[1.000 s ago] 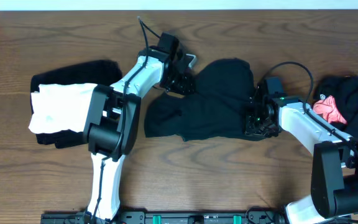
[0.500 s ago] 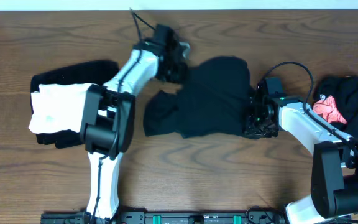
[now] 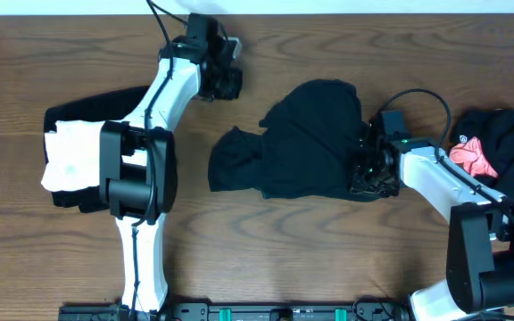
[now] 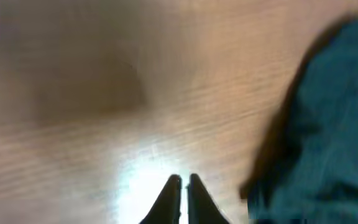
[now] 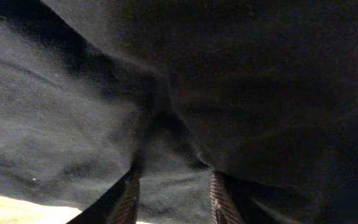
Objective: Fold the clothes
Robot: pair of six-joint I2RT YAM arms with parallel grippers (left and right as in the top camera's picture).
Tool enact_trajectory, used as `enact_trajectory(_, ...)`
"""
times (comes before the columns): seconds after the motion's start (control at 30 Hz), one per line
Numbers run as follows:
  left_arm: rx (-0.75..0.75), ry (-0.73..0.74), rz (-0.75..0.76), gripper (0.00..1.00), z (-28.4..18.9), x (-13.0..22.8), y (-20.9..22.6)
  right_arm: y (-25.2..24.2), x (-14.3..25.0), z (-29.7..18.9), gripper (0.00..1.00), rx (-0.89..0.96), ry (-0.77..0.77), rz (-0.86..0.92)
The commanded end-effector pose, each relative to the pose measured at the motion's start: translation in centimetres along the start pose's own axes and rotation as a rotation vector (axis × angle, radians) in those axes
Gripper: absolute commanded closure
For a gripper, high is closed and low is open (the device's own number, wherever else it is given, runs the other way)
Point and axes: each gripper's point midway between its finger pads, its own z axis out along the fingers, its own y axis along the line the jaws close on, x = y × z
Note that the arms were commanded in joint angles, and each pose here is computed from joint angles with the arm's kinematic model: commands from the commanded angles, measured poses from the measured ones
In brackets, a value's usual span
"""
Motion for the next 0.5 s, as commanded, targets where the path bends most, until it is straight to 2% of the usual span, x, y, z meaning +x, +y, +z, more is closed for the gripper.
enact_trajectory(0.0,0.001,0.07,-0.019,0.89,-0.4,1.6,-0.8,-2.9,2.4,2.3,0.59,0.129,0.073,0.01)
enact_trajectory(0.1,-0.003,0.162,-0.046,0.89,-0.7,3.9,-1.1,-1.7,1.3,2.3,0.58,0.06,0.04,-0.055)
enact_trajectory(0.17,-0.006,0.208,-0.061,0.94,-1.5,5.1,-1.2,-0.7,0.3,1.8,0.57,0.015,0.013,-0.088)
enact_trajectory(0.3,-0.011,0.237,-0.033,0.94,-4.6,6.1,-2.1,0.8,-3.1,-1.3,0.56,-0.037,-0.105,-0.144)
enact_trajectory(0.4,-0.055,0.219,-0.022,0.94,-7.8,6.3,-2.4,2.1,-6.0,-5.5,0.5,-0.066,-0.249,-0.178)
enact_trajectory(0.47,-0.068,0.211,-0.018,0.94,-9.6,6.5,-2.8,2.8,-7.2,-8.2,0.41,-0.082,-0.328,-0.185)
